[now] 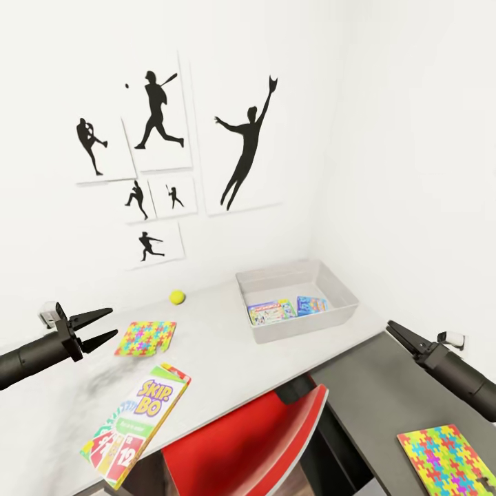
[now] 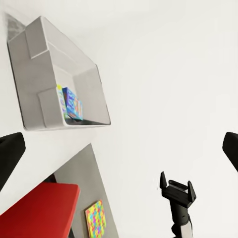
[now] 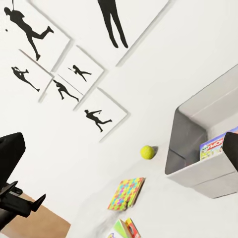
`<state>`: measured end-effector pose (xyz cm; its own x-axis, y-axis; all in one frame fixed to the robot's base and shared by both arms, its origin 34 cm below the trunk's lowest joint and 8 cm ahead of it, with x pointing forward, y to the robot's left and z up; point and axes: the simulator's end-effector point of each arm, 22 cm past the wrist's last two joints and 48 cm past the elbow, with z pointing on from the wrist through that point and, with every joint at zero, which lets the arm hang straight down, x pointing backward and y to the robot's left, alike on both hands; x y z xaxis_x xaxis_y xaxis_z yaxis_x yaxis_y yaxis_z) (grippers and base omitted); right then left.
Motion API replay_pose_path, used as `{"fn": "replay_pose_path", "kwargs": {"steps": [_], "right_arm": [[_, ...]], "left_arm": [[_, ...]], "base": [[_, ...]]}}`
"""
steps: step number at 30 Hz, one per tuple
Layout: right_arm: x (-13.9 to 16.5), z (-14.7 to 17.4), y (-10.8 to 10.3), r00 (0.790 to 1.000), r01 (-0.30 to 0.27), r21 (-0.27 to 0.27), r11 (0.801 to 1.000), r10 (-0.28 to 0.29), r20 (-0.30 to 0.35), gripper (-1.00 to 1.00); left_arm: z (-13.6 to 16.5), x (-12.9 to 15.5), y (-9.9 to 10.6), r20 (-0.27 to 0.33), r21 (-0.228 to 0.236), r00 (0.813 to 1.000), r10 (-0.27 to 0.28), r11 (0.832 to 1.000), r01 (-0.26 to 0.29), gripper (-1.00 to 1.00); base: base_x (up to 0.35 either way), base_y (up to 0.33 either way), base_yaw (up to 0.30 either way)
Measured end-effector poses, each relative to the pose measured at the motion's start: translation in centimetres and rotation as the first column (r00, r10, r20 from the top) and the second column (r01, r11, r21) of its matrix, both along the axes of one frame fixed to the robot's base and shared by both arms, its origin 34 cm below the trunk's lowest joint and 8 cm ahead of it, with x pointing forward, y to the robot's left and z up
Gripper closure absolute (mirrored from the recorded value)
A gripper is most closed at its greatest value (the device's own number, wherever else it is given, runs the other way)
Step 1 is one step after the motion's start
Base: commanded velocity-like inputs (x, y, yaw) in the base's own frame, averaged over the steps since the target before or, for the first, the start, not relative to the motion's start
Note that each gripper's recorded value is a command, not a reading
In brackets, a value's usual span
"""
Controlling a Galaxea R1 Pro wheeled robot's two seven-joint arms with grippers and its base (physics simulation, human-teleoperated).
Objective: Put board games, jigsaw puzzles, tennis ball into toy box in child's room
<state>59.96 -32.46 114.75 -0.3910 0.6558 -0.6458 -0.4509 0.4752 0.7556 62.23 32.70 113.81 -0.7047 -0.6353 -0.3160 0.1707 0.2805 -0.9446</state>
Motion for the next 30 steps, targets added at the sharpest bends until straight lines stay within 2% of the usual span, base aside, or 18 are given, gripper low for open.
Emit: {"fn": "replay_pose_path", "kwargs": {"steps": [8,17,30], "right_arm": [[-0.2,0.6,0.0,1.0,0.0,0.0,1.0,0.0,0.013,-1.0],[-0.4,1.3,0.0,1.0,0.0,0.0,1.0,0.0,0.028,-1.0],[-0.6,2.2,0.0,0.999,0.002,-0.004,1.0,-0.002,0.045,-1.0]], "left_arm": [[0.6,-0.2,0.0,0.012,0.0,1.0,0.0,1.0,0.0,-1.0],[1.4,-0.4,0.0,0.027,0.001,1.0,-0.001,1.0,0.001,-1.0],[2.3,-0.7,-0.1,0.045,0.001,0.999,-0.002,1.0,0.002,-1.0]], "base": [[-0.018,0.002,0.059],[-0.127,0.097,0.085],[-0.049,0.028,0.162]]}}
